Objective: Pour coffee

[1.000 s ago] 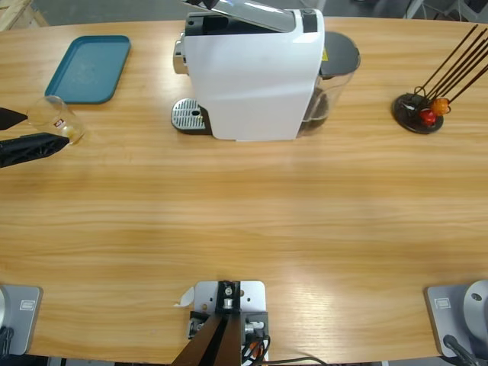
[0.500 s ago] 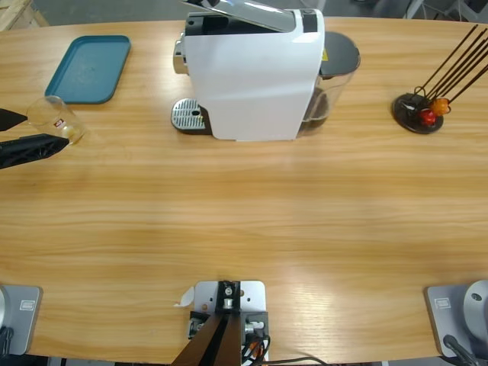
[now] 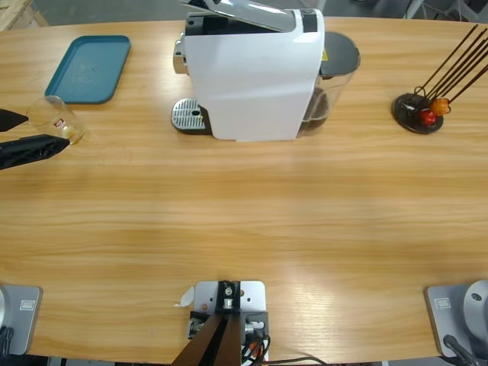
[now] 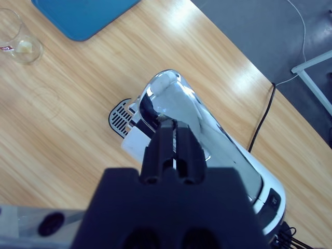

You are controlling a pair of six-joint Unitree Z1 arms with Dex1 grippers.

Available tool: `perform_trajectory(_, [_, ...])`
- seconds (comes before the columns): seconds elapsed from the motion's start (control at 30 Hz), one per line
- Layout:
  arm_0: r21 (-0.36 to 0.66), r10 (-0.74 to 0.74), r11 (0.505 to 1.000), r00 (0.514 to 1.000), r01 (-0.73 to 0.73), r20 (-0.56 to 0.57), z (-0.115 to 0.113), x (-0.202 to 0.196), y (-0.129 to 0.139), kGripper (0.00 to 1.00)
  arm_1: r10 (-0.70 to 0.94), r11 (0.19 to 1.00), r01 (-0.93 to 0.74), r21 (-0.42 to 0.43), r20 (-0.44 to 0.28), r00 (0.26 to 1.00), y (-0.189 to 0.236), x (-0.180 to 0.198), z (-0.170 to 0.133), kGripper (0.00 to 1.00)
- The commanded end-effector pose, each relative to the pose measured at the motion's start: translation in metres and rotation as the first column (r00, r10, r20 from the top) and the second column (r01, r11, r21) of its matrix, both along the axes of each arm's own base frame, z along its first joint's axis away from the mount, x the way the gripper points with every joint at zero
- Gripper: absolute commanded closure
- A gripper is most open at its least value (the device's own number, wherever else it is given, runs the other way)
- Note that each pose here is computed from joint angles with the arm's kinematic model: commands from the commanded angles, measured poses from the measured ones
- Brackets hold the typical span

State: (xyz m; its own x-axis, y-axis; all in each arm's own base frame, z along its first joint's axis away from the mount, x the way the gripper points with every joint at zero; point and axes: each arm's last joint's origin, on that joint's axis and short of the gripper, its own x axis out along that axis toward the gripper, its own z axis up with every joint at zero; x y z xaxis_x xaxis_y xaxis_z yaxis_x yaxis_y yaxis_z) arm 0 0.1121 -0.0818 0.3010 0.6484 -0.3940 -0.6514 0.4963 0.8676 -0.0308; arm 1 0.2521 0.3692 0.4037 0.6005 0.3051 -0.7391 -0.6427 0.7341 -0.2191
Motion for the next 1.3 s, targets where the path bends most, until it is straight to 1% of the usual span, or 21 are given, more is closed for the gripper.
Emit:
perform_trajectory(0.03, [-0.009,-0.007,1.000,1.000,0.007,-0.009,-0.007,-0.007,0.003,0.036,-0.013,0.988,-0.001,-0.155,-0.094,0.995,0.020,0.028,-0.069,1.000])
perform_trajectory(0.73, [-0.011,-0.009,1.000,1.000,0.009,-0.010,-0.007,-0.007,0.003,0.036,-0.025,0.988,0.009,-0.155,-0.100,0.995,0.021,0.030,-0.072,1.000])
perform_trajectory(1.3, [-0.013,-0.009,1.000,1.000,0.009,-0.006,-0.007,-0.007,0.004,0.036,-0.024,0.986,0.001,-0.169,-0.135,0.991,0.037,0.020,-0.092,1.000])
